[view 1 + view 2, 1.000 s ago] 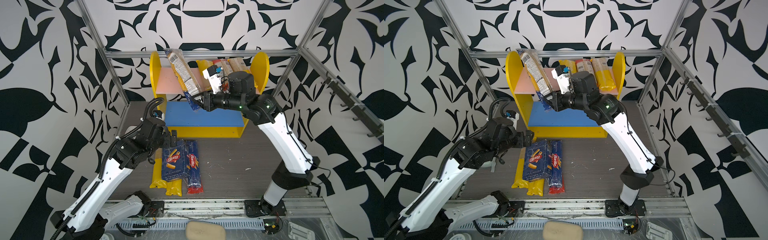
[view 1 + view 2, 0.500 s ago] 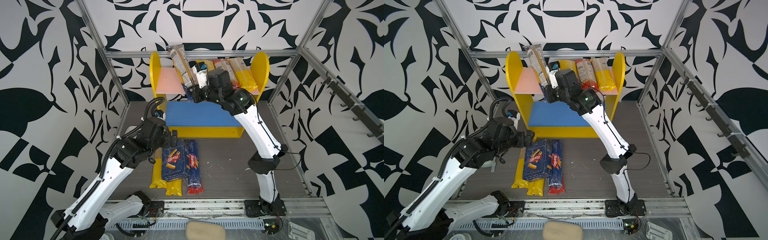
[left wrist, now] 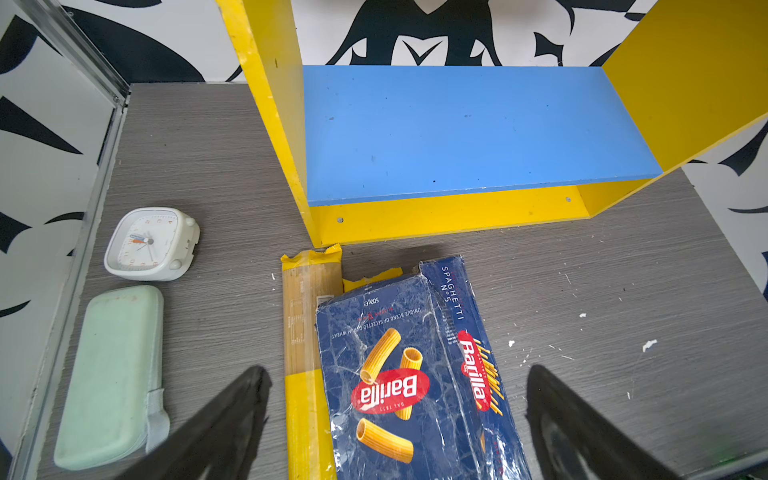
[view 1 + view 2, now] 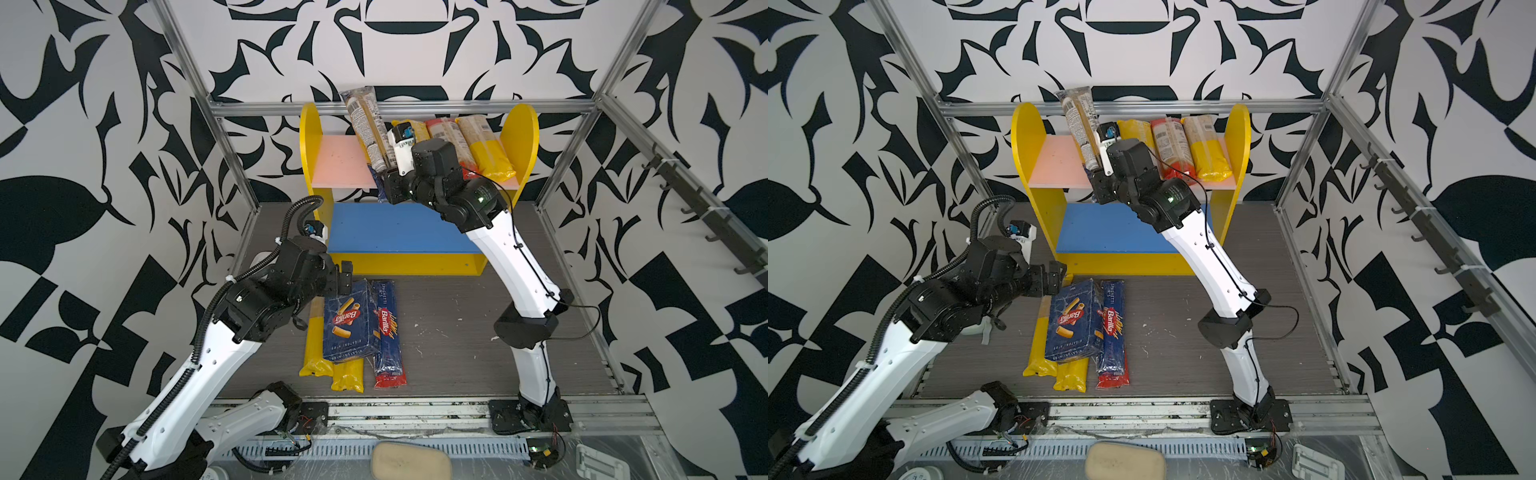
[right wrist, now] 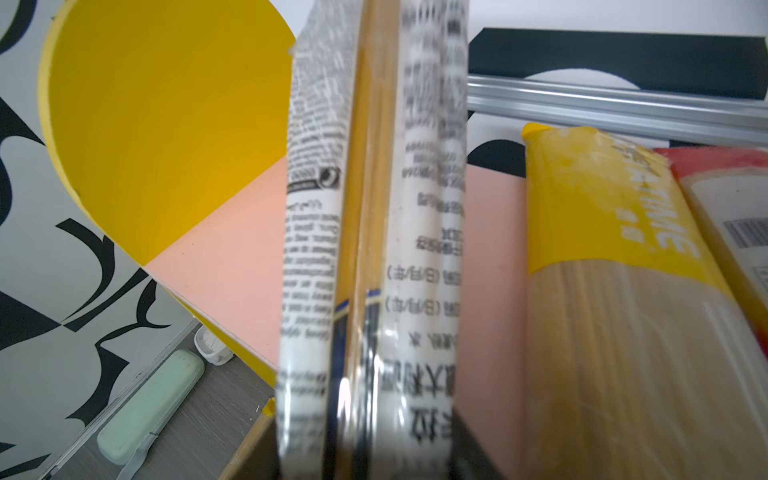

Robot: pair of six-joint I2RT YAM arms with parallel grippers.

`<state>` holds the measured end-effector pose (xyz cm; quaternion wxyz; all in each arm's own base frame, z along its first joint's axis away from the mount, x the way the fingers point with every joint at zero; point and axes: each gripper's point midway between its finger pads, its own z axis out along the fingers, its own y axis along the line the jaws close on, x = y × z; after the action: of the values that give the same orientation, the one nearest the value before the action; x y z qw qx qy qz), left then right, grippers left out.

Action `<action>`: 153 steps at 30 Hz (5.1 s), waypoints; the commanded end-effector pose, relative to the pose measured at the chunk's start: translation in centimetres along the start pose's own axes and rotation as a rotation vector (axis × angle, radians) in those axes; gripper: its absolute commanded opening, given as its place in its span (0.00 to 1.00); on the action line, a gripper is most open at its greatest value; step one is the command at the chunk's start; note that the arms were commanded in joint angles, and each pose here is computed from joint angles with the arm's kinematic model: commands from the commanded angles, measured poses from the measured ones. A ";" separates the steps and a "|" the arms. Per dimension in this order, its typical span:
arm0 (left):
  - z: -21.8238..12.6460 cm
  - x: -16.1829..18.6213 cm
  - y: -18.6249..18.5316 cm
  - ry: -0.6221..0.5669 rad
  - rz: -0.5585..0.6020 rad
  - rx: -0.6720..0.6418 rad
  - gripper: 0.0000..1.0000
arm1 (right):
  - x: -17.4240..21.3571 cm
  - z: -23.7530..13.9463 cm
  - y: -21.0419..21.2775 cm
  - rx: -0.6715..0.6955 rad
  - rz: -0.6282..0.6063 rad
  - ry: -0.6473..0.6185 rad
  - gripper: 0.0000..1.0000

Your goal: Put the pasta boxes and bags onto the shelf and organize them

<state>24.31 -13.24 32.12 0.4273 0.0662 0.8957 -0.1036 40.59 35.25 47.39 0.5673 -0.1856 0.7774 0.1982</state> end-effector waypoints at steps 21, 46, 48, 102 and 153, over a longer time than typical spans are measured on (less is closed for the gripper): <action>-2.2 2.2 2.5 0.003 -0.036 -0.049 0.99 | -5.4 -11.1 5.7 -0.038 -0.072 -0.215 0.99; 3.5 11.7 3.2 0.169 -0.219 -0.058 0.99 | 29.3 -14.2 3.7 -0.051 0.281 0.369 0.99; 4.0 12.2 3.2 0.179 -0.229 -0.062 1.00 | 31.3 -13.9 3.6 -0.043 0.295 0.411 1.00; 10.7 20.5 3.5 0.352 -0.532 -0.037 0.78 | 39.4 -4.7 13.4 -0.431 0.593 0.761 1.00; 9.9 9.7 -1.5 0.173 -0.418 0.202 0.89 | 39.9 -7.3 6.3 -0.348 0.746 0.708 0.46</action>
<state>25.31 -17.93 17.16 0.2852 -0.0745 0.9067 -0.3015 19.50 35.88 10.03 0.1001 -0.0421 0.8965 0.4295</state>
